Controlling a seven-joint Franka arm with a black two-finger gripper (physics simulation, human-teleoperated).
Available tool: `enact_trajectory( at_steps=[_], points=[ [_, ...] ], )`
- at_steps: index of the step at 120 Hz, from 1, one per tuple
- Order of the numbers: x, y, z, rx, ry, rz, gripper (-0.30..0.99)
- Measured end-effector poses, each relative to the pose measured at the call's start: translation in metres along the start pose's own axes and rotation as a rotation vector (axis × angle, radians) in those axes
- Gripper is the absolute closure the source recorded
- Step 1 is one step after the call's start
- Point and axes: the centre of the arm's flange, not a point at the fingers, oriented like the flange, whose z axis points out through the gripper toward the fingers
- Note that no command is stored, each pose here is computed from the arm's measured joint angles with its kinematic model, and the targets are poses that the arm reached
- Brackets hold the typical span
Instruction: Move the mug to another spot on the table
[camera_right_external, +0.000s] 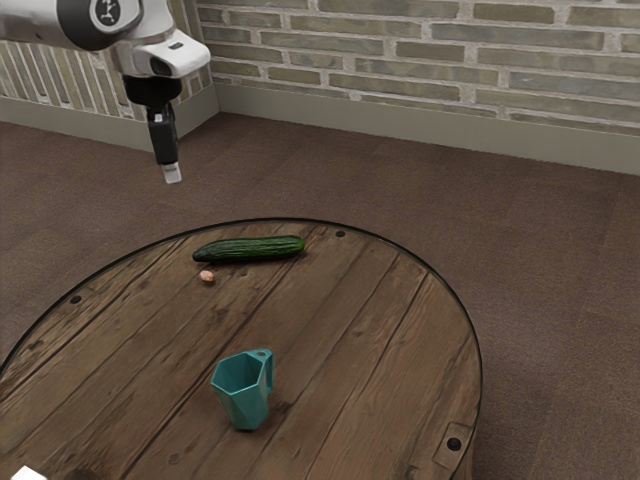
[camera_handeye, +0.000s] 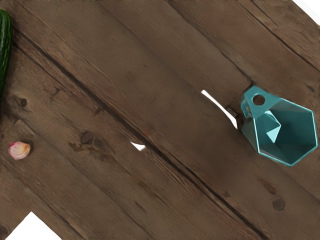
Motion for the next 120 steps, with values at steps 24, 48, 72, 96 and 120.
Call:
enact_trajectory(
  at_steps=[24,48,72,96,120],
  points=[
    [0.002,0.0,0.002,-0.003,-0.002,0.003,0.0],
    [0.007,0.005,0.025,-0.077,0.005,-0.043,0.0],
    [0.012,0.026,0.11,-0.161,-0.047,-0.199,0.0],
    [0.056,0.074,0.146,-0.154,-0.065,-0.268,0.0],
    [0.099,0.129,0.204,-0.139,-0.098,-0.298,0.0]
  ],
)
